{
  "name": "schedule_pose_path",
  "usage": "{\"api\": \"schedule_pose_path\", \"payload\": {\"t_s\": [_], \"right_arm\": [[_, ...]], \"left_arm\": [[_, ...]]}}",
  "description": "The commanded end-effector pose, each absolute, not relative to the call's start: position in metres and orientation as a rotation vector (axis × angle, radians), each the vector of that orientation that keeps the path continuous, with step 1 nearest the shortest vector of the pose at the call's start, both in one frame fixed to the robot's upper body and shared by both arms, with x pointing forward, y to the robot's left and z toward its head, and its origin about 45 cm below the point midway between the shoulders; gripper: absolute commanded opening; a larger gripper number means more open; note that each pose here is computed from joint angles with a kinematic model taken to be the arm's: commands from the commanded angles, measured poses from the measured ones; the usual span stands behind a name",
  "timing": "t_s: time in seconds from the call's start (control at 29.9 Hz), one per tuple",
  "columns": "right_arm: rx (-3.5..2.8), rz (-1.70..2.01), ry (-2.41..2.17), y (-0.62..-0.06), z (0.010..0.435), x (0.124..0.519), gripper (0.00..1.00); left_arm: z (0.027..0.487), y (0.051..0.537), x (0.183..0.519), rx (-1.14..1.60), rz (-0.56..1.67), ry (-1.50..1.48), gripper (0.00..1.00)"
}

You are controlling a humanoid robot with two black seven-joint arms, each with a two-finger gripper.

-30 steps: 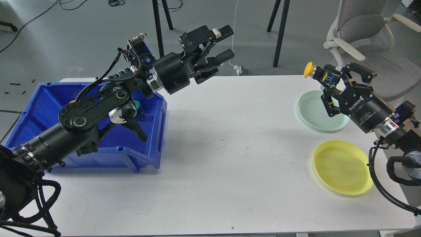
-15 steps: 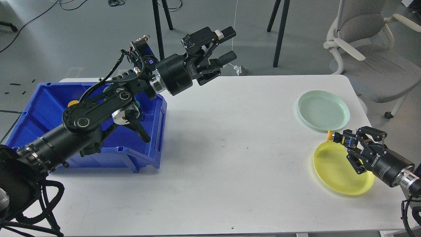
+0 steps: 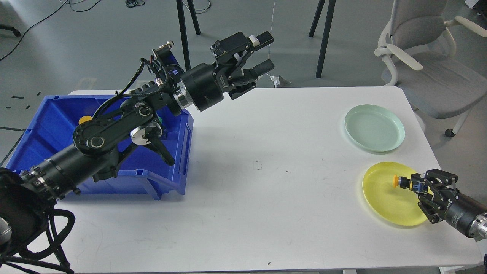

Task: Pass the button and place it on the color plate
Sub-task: 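Lower the yellow button onto the yellow plate and open the right gripper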

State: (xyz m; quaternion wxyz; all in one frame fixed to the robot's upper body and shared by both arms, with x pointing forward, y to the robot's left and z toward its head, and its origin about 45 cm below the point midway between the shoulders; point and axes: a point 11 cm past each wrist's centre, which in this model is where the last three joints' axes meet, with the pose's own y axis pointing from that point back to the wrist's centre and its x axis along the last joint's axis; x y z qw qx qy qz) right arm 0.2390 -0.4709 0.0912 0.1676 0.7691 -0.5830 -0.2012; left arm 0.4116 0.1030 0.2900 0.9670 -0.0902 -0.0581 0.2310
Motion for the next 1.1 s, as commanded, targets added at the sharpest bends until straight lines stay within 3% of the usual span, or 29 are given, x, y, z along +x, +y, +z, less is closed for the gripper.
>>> {"api": "schedule_pose_path", "payload": {"t_s": [0.0, 0.07, 0.27, 0.53, 1.07], "right_arm": [[2.185, -0.580, -1.661, -0.471, 0.089, 0.238, 0.45], [2.186, -0.582, -1.661, -0.471, 0.089, 0.238, 0.50], [2.192, -0.586, -1.661, -0.469, 0.089, 0.238, 0.53], [2.263, -0.614, -1.667, -0.458, 0.095, 0.247, 0.63], [2.408, -0.519, -1.902, -0.467, 0.151, 0.290, 0.66]], "left_arm": [[0.290, 0.103, 0.412, -0.183, 0.468, -0.118, 0.81], [0.290, 0.103, 0.412, -0.183, 0.468, -0.118, 0.81], [0.290, 0.103, 0.412, -0.183, 0.467, -0.116, 0.81], [0.290, 0.103, 0.412, -0.184, 0.468, -0.117, 0.81], [0.292, 0.105, 0.413, -0.209, 0.483, -0.088, 0.84]]}}
